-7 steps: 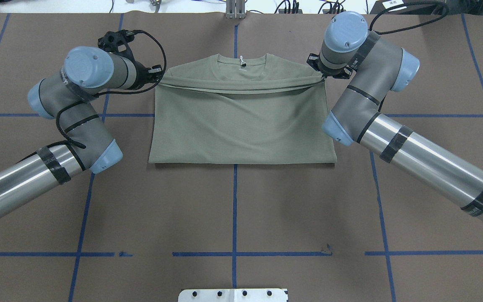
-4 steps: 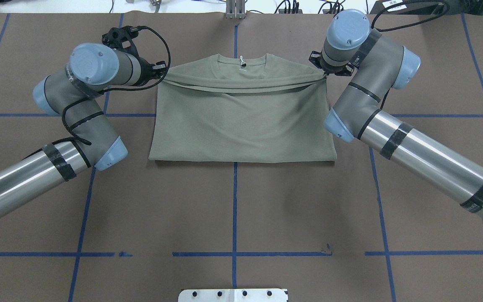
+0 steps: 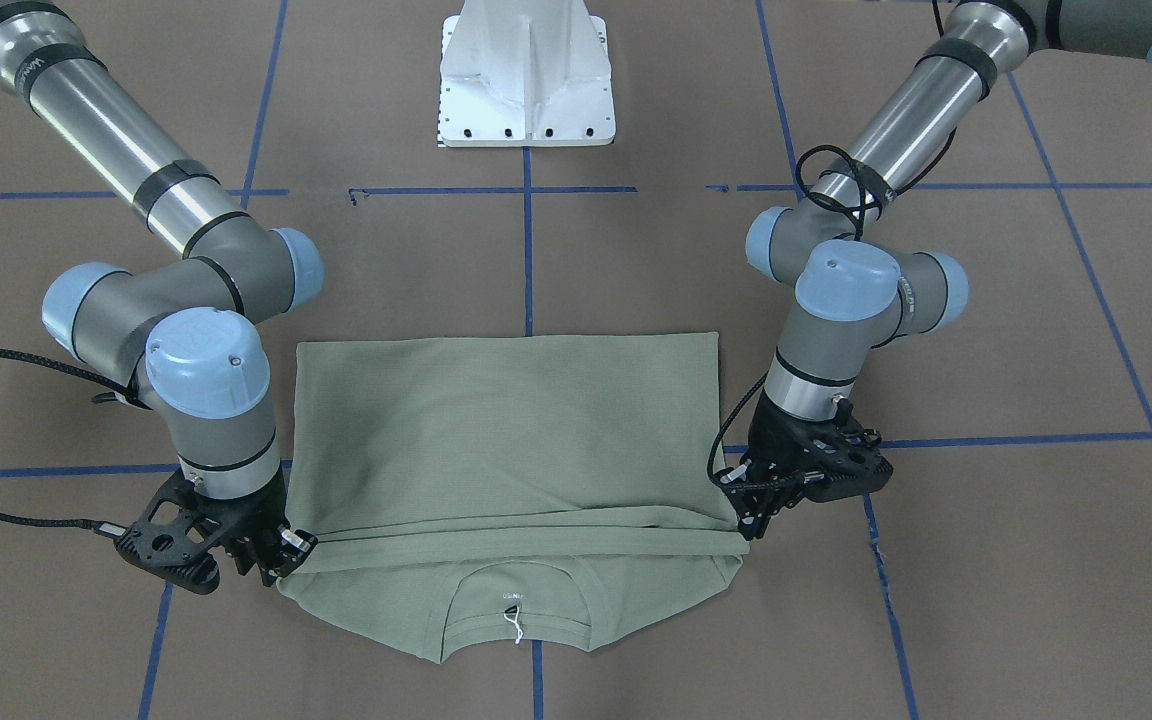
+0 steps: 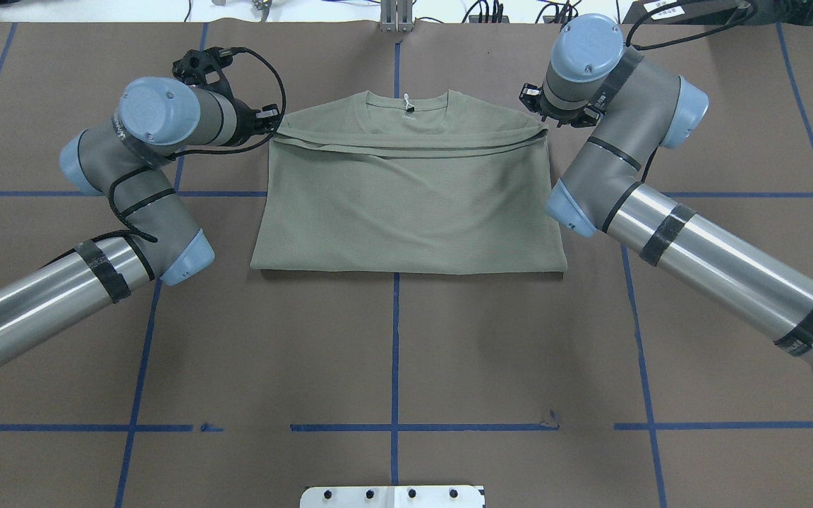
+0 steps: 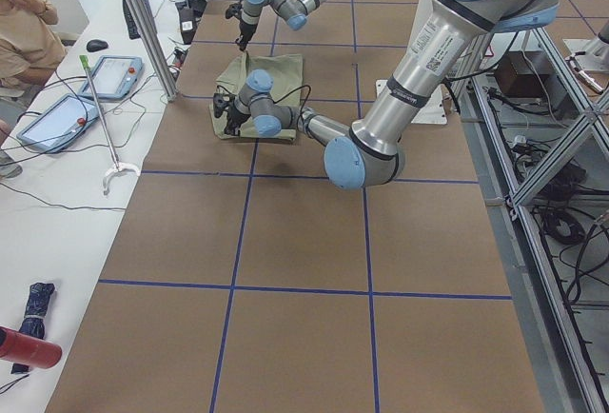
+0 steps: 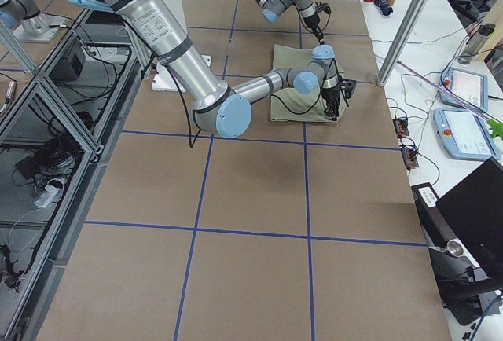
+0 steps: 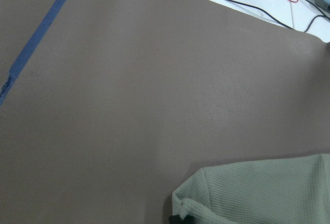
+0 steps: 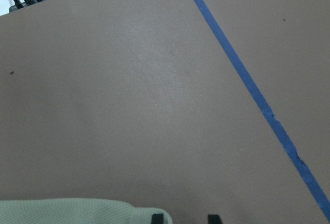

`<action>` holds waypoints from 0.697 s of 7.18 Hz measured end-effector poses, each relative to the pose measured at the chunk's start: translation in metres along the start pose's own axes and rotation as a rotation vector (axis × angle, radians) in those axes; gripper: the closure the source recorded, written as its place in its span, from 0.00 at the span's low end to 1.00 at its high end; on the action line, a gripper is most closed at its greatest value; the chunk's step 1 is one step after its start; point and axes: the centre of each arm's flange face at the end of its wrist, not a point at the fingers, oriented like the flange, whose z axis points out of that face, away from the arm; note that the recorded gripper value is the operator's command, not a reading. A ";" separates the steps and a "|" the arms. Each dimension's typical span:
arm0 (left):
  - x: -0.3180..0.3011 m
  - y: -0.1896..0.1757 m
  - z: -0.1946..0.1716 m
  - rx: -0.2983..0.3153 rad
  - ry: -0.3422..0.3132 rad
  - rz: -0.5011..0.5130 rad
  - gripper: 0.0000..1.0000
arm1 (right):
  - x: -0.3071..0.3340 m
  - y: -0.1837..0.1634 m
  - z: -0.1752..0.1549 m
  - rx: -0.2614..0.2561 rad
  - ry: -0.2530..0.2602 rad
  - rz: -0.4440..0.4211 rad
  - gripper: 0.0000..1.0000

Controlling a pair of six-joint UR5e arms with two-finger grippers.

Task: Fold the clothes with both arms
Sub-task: 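Lay the hem down near the collar and open both grippers, then withdraw both grippers away from the folded shirt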

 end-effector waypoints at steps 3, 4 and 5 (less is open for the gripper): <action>0.015 -0.007 -0.039 -0.033 0.112 0.004 0.61 | 0.021 0.013 -0.046 -0.020 -0.104 0.005 0.34; 0.014 -0.002 -0.058 -0.067 0.150 0.010 0.61 | 0.051 0.039 -0.057 -0.054 -0.131 0.022 0.33; 0.009 0.002 -0.070 -0.086 0.168 0.015 0.61 | 0.076 0.073 -0.062 -0.091 -0.137 0.064 0.30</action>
